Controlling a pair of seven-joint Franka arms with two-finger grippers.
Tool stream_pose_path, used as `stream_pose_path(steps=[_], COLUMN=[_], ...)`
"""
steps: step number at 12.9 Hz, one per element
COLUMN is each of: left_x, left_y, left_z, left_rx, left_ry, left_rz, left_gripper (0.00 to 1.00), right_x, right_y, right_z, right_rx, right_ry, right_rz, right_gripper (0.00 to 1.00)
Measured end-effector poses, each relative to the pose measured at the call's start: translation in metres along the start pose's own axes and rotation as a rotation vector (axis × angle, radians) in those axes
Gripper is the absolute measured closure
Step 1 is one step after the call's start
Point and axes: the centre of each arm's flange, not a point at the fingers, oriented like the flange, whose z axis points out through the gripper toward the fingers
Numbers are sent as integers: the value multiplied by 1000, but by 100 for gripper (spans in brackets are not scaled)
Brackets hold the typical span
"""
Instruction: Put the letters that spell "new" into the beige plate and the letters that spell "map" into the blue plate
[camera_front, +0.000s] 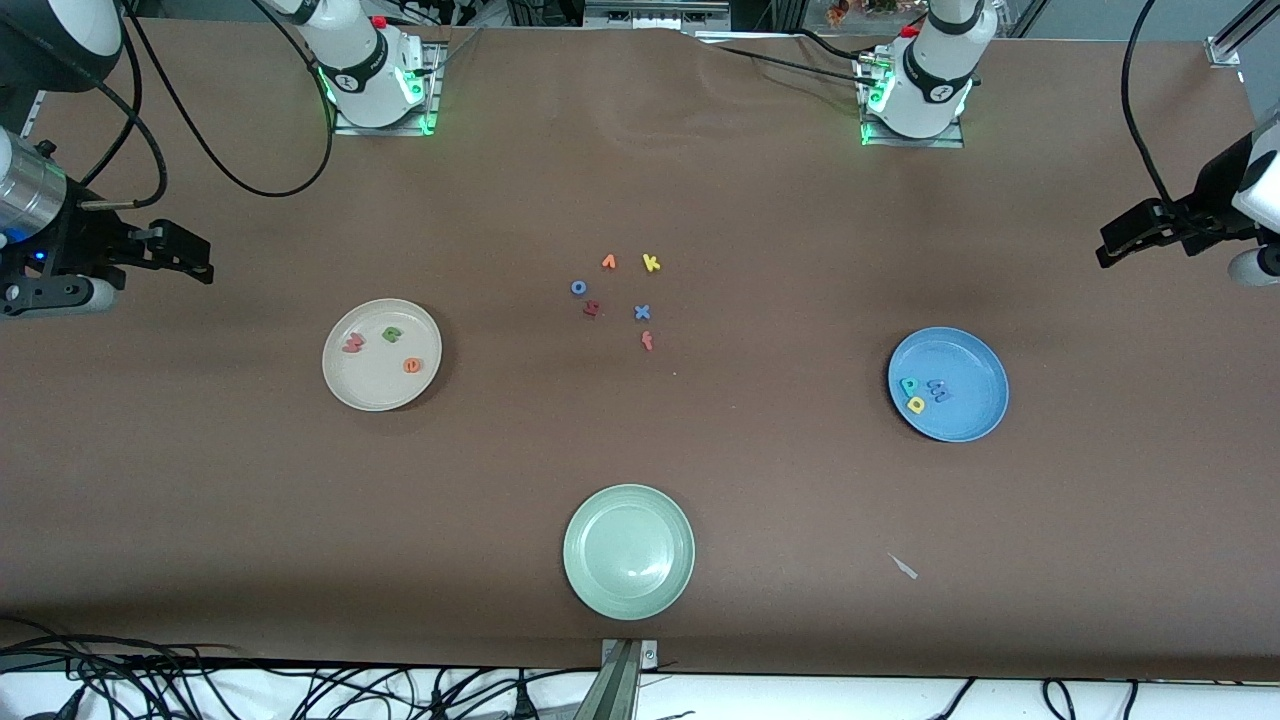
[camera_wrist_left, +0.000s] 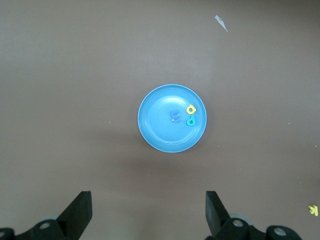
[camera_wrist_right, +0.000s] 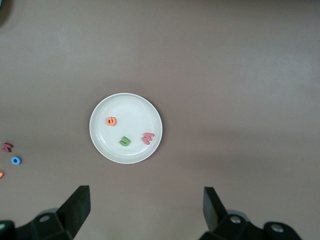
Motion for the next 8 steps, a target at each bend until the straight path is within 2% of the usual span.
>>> stream_pose_path(steps=[8], left_x=[0], left_y=[1], left_z=[-1], left_rx=[0], left_ry=[3], left_rz=[3], left_gripper=[0], right_x=[0], right_y=[2], right_z=[1], right_rx=[0], right_ry=[-1], right_rz=[3], right_gripper=[0])
